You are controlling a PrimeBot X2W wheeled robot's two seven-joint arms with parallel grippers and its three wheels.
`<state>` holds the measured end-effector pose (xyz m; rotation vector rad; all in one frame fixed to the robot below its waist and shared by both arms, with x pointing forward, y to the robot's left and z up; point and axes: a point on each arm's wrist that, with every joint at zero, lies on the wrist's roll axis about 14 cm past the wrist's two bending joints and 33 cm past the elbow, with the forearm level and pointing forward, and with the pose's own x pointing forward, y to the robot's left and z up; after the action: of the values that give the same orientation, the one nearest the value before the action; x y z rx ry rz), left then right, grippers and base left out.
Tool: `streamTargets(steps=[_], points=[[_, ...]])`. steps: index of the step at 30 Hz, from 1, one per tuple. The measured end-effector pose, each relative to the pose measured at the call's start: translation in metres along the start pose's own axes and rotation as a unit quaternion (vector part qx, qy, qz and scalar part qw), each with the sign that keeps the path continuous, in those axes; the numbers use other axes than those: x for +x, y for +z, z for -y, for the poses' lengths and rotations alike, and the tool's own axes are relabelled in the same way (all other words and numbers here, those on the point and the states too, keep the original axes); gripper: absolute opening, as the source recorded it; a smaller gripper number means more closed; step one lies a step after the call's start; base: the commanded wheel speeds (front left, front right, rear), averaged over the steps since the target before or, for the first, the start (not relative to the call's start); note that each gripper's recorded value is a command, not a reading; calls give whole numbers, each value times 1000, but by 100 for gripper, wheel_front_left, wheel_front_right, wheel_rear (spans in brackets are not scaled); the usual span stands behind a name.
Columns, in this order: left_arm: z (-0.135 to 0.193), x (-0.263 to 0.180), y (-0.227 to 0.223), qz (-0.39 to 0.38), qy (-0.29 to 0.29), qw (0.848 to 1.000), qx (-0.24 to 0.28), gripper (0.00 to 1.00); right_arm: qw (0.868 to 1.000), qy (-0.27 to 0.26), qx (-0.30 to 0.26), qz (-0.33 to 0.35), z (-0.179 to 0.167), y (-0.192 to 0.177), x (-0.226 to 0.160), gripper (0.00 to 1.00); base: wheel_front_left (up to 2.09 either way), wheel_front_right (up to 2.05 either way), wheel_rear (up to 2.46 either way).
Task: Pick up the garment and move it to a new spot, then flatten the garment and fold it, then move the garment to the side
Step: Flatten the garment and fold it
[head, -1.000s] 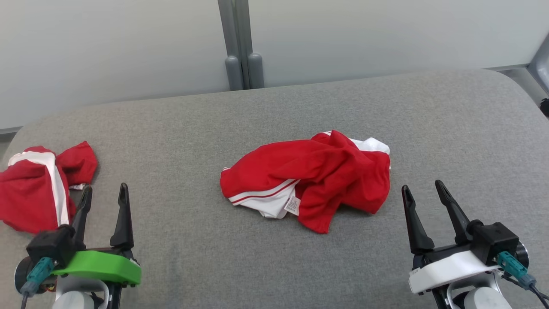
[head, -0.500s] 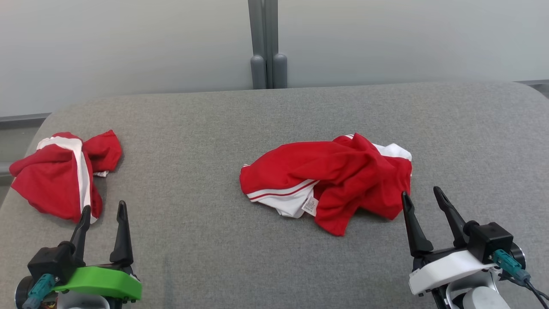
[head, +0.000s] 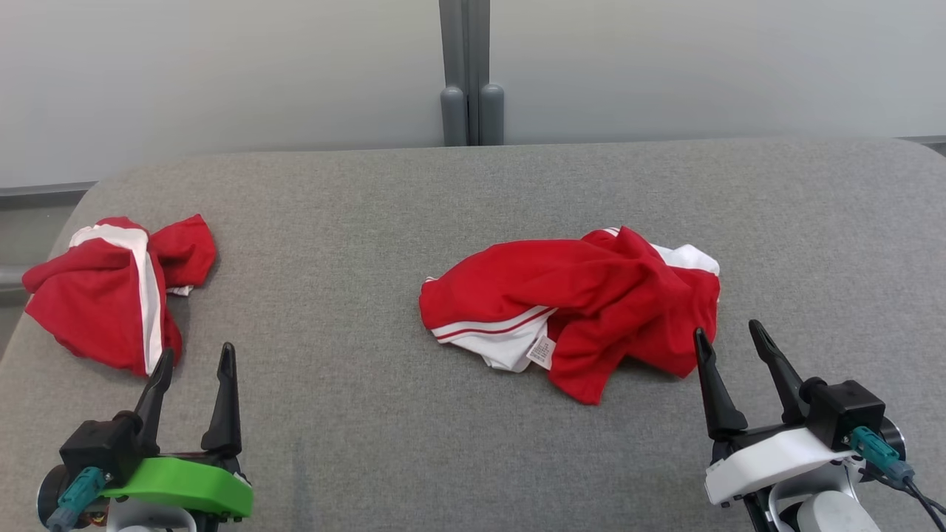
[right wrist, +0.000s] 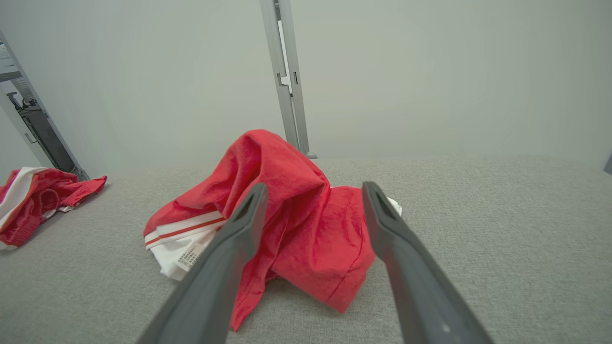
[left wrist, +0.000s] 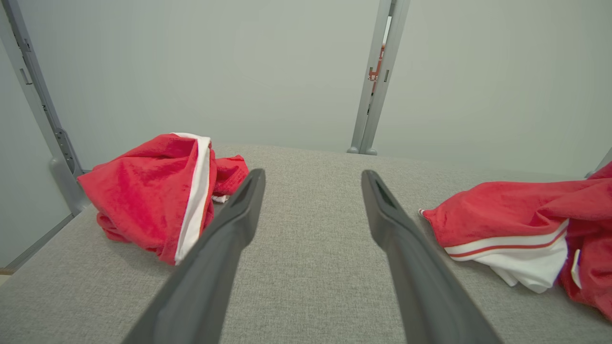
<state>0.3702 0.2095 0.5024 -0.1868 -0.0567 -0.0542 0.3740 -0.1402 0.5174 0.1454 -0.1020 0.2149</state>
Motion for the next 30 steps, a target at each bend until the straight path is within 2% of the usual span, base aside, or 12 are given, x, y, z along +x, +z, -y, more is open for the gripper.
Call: streamTargets(steps=[30], points=[[3, 6, -1, -1, -4, 1000, 9, 100, 1000, -5, 1, 9, 2, 5, 0, 100, 0, 0, 0]])
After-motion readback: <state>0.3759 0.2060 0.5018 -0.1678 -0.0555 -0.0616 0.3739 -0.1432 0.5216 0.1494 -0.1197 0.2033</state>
